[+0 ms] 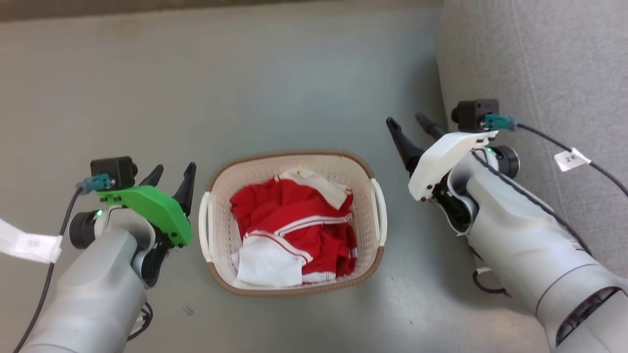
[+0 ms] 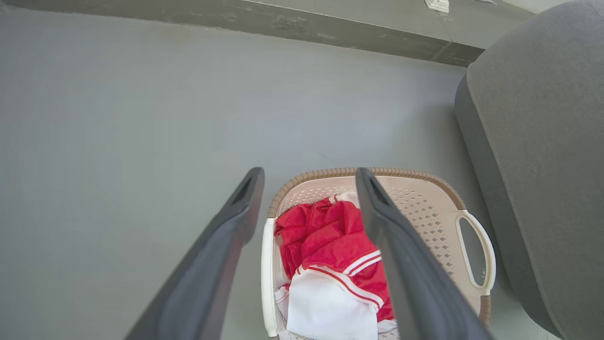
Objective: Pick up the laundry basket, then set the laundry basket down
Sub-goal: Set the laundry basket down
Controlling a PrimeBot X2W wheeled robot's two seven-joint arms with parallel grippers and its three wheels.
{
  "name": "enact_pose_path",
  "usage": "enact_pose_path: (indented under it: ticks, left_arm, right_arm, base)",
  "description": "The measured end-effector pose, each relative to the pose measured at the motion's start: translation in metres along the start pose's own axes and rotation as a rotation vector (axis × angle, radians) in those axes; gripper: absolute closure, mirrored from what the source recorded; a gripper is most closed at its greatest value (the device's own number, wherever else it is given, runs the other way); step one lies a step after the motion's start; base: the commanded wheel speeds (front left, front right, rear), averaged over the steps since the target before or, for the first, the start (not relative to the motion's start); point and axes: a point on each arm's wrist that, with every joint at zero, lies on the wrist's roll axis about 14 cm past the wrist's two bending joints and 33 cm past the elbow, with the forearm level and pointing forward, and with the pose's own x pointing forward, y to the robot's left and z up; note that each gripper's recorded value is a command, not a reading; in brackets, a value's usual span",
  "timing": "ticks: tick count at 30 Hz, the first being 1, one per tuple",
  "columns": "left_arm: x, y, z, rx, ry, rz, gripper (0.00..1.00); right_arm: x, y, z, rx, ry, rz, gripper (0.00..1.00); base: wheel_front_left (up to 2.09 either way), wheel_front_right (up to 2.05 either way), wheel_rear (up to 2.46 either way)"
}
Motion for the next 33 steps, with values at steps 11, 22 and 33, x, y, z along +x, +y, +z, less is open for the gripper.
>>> enact_pose_path:
  ticks: [11, 22, 33]
  left_arm:
    - [-0.038, -0.027, 0.060, 0.041, -0.186, -0.043, 0.00]
    - [-0.089, -0.040, 0.106, 0.049, -0.379, -0.047, 0.00]
    - [-0.128, -0.049, 0.142, 0.116, -0.561, -0.029, 0.00]
  right_arm:
    - [-0.043, 0.003, 0.039, -0.012, -0.148, -0.010, 0.00]
    - [-0.087, 0.018, 0.089, -0.041, -0.353, -0.006, 0.00]
    - [-0.117, 0.022, 0.124, -0.060, -0.525, -0.033, 0.00]
  base:
    - [0.00, 0.00, 0.00]
    - [0.00, 0.00, 0.00]
    - [0.00, 0.00, 0.00]
